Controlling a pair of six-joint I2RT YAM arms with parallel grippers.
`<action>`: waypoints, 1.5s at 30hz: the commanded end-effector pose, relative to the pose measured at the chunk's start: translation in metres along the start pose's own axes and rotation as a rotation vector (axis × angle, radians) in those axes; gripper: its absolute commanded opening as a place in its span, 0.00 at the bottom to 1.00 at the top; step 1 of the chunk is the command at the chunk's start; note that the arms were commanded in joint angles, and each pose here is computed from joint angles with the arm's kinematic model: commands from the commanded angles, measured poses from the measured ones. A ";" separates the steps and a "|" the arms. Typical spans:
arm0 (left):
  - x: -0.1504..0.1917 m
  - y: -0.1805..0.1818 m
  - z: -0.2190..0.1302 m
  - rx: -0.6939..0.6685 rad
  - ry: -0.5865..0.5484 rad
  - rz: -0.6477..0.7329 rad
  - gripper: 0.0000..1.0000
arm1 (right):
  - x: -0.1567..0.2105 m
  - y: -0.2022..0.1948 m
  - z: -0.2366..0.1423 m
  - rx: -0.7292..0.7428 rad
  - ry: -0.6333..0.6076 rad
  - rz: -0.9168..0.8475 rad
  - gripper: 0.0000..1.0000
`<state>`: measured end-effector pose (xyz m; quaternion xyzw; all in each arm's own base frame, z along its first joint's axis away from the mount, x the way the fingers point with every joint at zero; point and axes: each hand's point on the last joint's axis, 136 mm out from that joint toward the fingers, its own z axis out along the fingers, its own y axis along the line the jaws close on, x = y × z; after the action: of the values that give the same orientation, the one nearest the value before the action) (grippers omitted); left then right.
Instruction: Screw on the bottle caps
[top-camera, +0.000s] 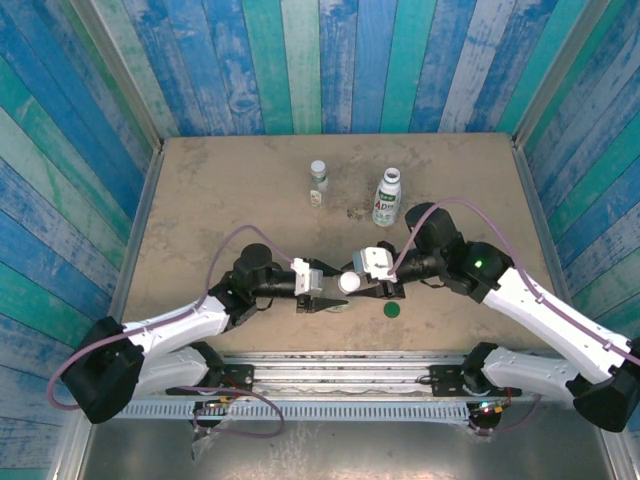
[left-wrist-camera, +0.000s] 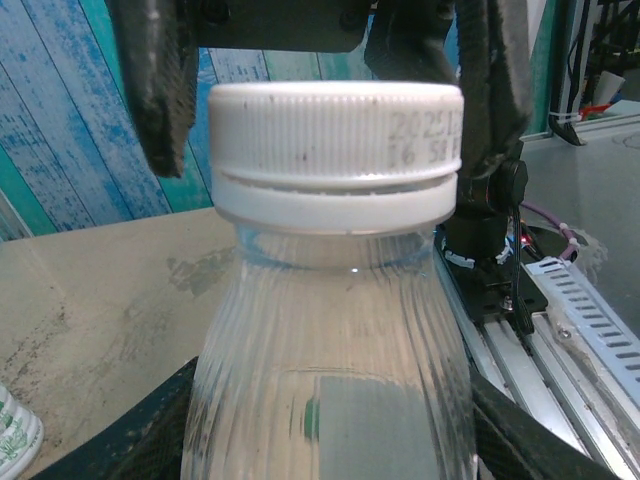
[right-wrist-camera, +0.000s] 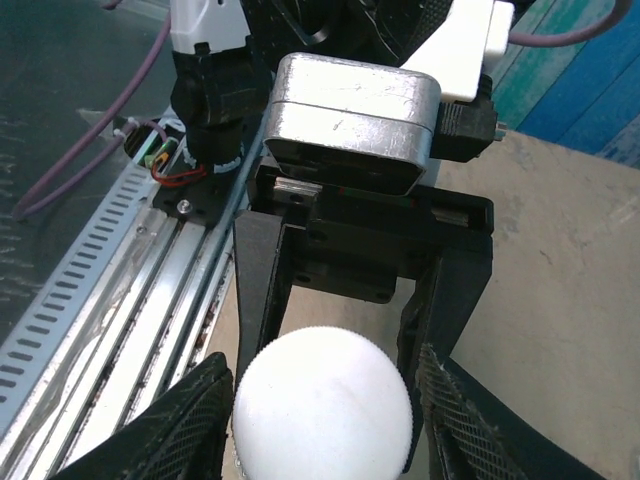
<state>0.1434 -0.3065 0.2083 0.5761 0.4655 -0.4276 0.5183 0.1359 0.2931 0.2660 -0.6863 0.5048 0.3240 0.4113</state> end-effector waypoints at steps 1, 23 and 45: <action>-0.008 0.004 0.001 -0.003 -0.009 0.015 0.49 | -0.008 -0.002 -0.001 -0.010 -0.025 0.008 0.47; -0.018 0.162 -0.031 -0.839 -0.033 -0.045 0.47 | 0.055 -0.139 -0.015 0.922 -0.034 0.944 0.01; -0.021 0.062 -0.002 -0.121 -0.114 -0.151 0.48 | -0.008 -0.080 -0.035 0.470 -0.088 0.488 0.60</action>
<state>0.2406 -0.3022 0.2136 0.4296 0.5765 -0.3975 0.5701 0.2365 0.2683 0.3190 -0.3395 0.7214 0.2935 0.5274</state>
